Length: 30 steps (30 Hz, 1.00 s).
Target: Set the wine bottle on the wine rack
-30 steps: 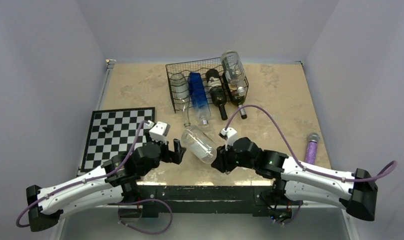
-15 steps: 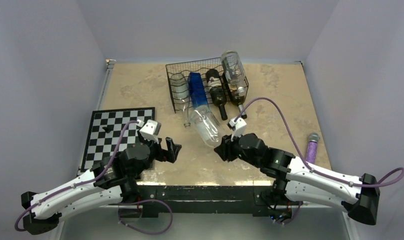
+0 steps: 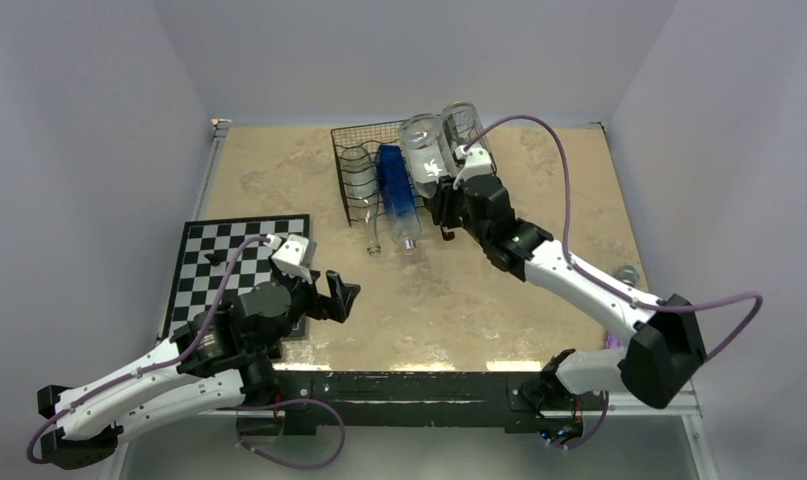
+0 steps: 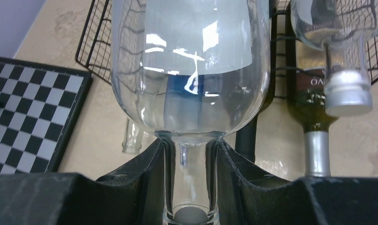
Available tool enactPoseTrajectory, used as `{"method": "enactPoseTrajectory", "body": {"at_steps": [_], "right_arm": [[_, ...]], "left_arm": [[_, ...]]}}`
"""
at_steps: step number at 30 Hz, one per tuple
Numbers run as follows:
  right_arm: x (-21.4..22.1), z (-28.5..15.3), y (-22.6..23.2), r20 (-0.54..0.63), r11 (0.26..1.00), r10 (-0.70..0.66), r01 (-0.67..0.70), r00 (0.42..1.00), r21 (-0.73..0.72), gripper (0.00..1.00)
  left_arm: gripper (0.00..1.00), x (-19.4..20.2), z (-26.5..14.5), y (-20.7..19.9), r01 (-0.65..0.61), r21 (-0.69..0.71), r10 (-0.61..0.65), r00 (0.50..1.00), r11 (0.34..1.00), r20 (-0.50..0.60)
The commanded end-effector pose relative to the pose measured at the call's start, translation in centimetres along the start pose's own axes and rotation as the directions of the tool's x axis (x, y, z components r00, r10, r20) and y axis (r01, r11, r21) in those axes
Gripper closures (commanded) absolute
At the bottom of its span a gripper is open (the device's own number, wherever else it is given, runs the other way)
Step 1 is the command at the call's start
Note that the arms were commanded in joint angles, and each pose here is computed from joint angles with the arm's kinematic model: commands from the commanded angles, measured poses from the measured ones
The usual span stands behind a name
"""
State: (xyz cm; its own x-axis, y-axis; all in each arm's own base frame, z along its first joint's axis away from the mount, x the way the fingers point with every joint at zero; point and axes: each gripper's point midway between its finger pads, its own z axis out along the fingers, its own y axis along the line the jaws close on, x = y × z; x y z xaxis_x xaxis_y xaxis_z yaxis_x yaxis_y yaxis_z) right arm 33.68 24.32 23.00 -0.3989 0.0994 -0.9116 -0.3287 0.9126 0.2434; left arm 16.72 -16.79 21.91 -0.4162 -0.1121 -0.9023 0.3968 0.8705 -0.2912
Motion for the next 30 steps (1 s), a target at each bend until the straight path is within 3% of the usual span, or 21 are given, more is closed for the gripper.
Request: {"method": "enactPoseTrajectory", "body": {"at_steps": [1,13,30], "right_arm": [[-14.6,-0.1,3.3,0.384,0.994,0.077,-0.043,0.920,-0.097,1.00],[-14.0,7.1,0.7,0.271,1.000,0.013,-0.016,0.963,0.009,1.00],[-11.0,11.0,-2.3,0.160,0.990,-0.003,-0.019,0.987,0.137,1.00]], "left_arm": [[0.01,-1.7,-0.6,-0.6,-0.004,0.025,0.004,1.000,1.000,0.022],[0.00,-3.9,-2.0,-0.5,-0.017,0.041,0.013,0.997,0.999,0.078],[0.01,-4.2,-2.3,-0.2,-0.034,0.026,0.031,0.997,0.999,0.077]]}}
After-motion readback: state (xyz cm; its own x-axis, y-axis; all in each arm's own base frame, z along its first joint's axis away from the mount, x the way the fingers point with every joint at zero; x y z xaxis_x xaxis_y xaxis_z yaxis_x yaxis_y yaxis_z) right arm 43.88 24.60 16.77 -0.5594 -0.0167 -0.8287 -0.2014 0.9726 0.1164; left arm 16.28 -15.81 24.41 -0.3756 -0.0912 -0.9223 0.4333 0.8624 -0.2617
